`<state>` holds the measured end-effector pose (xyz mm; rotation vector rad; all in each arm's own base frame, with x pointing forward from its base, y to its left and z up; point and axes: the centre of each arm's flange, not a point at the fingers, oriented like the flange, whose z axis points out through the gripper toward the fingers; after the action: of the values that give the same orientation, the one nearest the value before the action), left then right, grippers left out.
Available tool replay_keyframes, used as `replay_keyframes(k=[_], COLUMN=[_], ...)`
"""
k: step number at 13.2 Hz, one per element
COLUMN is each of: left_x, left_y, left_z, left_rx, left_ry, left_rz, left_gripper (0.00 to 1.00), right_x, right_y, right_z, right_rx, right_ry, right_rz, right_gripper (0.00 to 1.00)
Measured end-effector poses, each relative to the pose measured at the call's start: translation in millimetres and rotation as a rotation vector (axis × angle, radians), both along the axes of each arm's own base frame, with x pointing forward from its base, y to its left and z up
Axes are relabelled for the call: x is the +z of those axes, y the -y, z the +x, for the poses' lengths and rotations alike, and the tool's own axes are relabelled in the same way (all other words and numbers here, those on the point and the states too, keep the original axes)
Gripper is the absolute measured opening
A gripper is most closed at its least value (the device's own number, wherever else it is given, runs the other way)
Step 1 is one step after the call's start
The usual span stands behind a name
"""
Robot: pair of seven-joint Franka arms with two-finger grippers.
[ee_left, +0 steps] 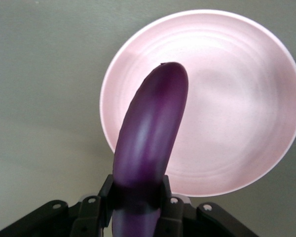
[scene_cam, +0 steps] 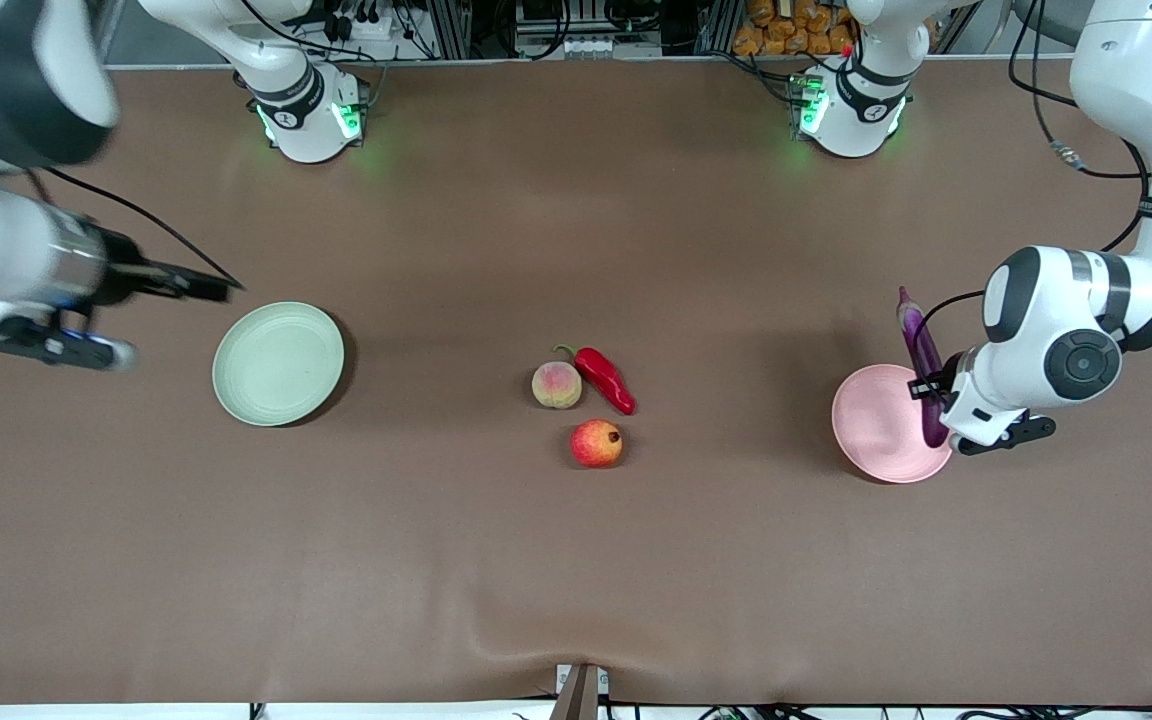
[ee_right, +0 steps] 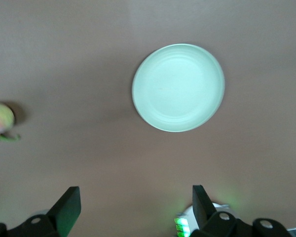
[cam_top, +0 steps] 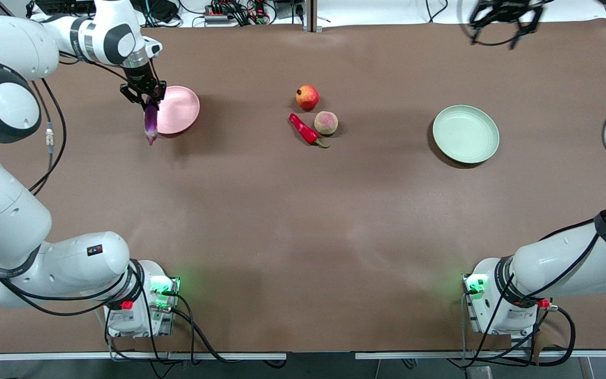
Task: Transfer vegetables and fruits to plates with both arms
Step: 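Carry the eggplant to the pink plate while the right gripper reaches out, then lower the eggplant onto the pink plate while the right gripper grasps the peach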
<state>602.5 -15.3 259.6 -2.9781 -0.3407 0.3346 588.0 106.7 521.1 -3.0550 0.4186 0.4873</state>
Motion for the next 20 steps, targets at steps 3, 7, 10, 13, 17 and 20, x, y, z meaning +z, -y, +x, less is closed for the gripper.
replay_keyframes(k=[3,7,10,13,17,20], left_x=[-22,-36,-38,-43,-41,-9], left_y=[-2,-7,-7,-12,-23,-28], left_z=[3,3,5,7,11,20], left_rx=[0.005,0.014,0.015,0.025,0.042,0.049], left_ry=[0.015,0.009,0.020,0.032,0.044,0.084], left_rz=[-0.024,-0.037,-0.042,-0.048,-0.048,-0.036], left_gripper=[0.39,0.39,0.39,0.38,0.62,0.95], right_x=[-46,-116,-180,-246,-280,-282], right_y=[-82,-210,-268,-309,-327,-330], right_z=[7,-9,-17,-21,-27,-28], right_rx=[-0.134,-0.110,-0.127,-0.133,-0.117,-0.132], right_ry=[-0.027,0.063,0.119,0.188,0.231,0.237], right_rz=[0.010,0.031,0.071,0.106,0.124,0.123], right_gripper=[1.00,1.00,1.00,1.00,1.00,1.00])
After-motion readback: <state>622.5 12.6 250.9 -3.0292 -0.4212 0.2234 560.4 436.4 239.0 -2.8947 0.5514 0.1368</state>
